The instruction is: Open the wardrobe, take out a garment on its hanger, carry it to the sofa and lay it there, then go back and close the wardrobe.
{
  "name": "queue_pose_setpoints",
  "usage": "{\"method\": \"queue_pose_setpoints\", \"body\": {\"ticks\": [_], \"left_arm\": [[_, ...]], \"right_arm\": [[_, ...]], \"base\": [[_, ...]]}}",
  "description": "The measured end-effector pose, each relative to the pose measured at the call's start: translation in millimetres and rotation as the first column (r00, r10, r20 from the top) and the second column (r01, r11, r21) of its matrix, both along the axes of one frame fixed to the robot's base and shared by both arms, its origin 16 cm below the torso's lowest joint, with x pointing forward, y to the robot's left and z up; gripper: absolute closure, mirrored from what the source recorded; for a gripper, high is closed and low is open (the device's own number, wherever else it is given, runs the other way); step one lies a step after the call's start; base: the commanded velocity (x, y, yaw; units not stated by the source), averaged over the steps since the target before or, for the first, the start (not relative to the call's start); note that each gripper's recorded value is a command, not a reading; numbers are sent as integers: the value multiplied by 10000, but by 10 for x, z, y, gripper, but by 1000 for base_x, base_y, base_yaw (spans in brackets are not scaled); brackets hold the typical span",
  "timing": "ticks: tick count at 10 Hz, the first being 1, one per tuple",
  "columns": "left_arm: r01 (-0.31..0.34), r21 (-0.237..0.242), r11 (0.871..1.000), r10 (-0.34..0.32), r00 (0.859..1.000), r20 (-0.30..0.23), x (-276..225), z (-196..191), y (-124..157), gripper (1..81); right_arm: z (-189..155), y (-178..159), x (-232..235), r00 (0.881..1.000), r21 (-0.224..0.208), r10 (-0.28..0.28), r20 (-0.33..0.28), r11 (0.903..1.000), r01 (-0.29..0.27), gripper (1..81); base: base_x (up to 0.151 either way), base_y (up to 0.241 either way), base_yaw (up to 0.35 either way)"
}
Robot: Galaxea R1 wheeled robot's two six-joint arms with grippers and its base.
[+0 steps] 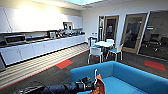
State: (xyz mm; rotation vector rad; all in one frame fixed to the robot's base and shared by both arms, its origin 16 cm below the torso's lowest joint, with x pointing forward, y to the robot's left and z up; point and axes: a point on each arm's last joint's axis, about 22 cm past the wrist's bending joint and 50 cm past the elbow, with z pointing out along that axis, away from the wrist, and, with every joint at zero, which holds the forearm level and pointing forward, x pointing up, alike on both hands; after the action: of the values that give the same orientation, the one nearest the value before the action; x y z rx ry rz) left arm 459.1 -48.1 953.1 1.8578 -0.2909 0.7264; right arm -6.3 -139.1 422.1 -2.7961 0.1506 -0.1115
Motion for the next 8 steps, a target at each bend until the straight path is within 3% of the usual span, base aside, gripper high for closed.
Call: {"method": "queue_pose_setpoints", "body": {"ticks": [6, 8], "left_arm": [[-257, 1209, 9923, 162, 9967, 793, 576, 304, -489, 811], [-315, 1343, 9904, 173, 9943, 1053, 691, 484, -577, 811]], "right_arm": [[1, 1, 18, 10000, -4, -26, 59, 10000, 26, 10], [1, -2, 21, 10000, -9, -28, 65, 10000, 28, 10]], "base": [[0, 0, 0], [40, 0, 0]]}}
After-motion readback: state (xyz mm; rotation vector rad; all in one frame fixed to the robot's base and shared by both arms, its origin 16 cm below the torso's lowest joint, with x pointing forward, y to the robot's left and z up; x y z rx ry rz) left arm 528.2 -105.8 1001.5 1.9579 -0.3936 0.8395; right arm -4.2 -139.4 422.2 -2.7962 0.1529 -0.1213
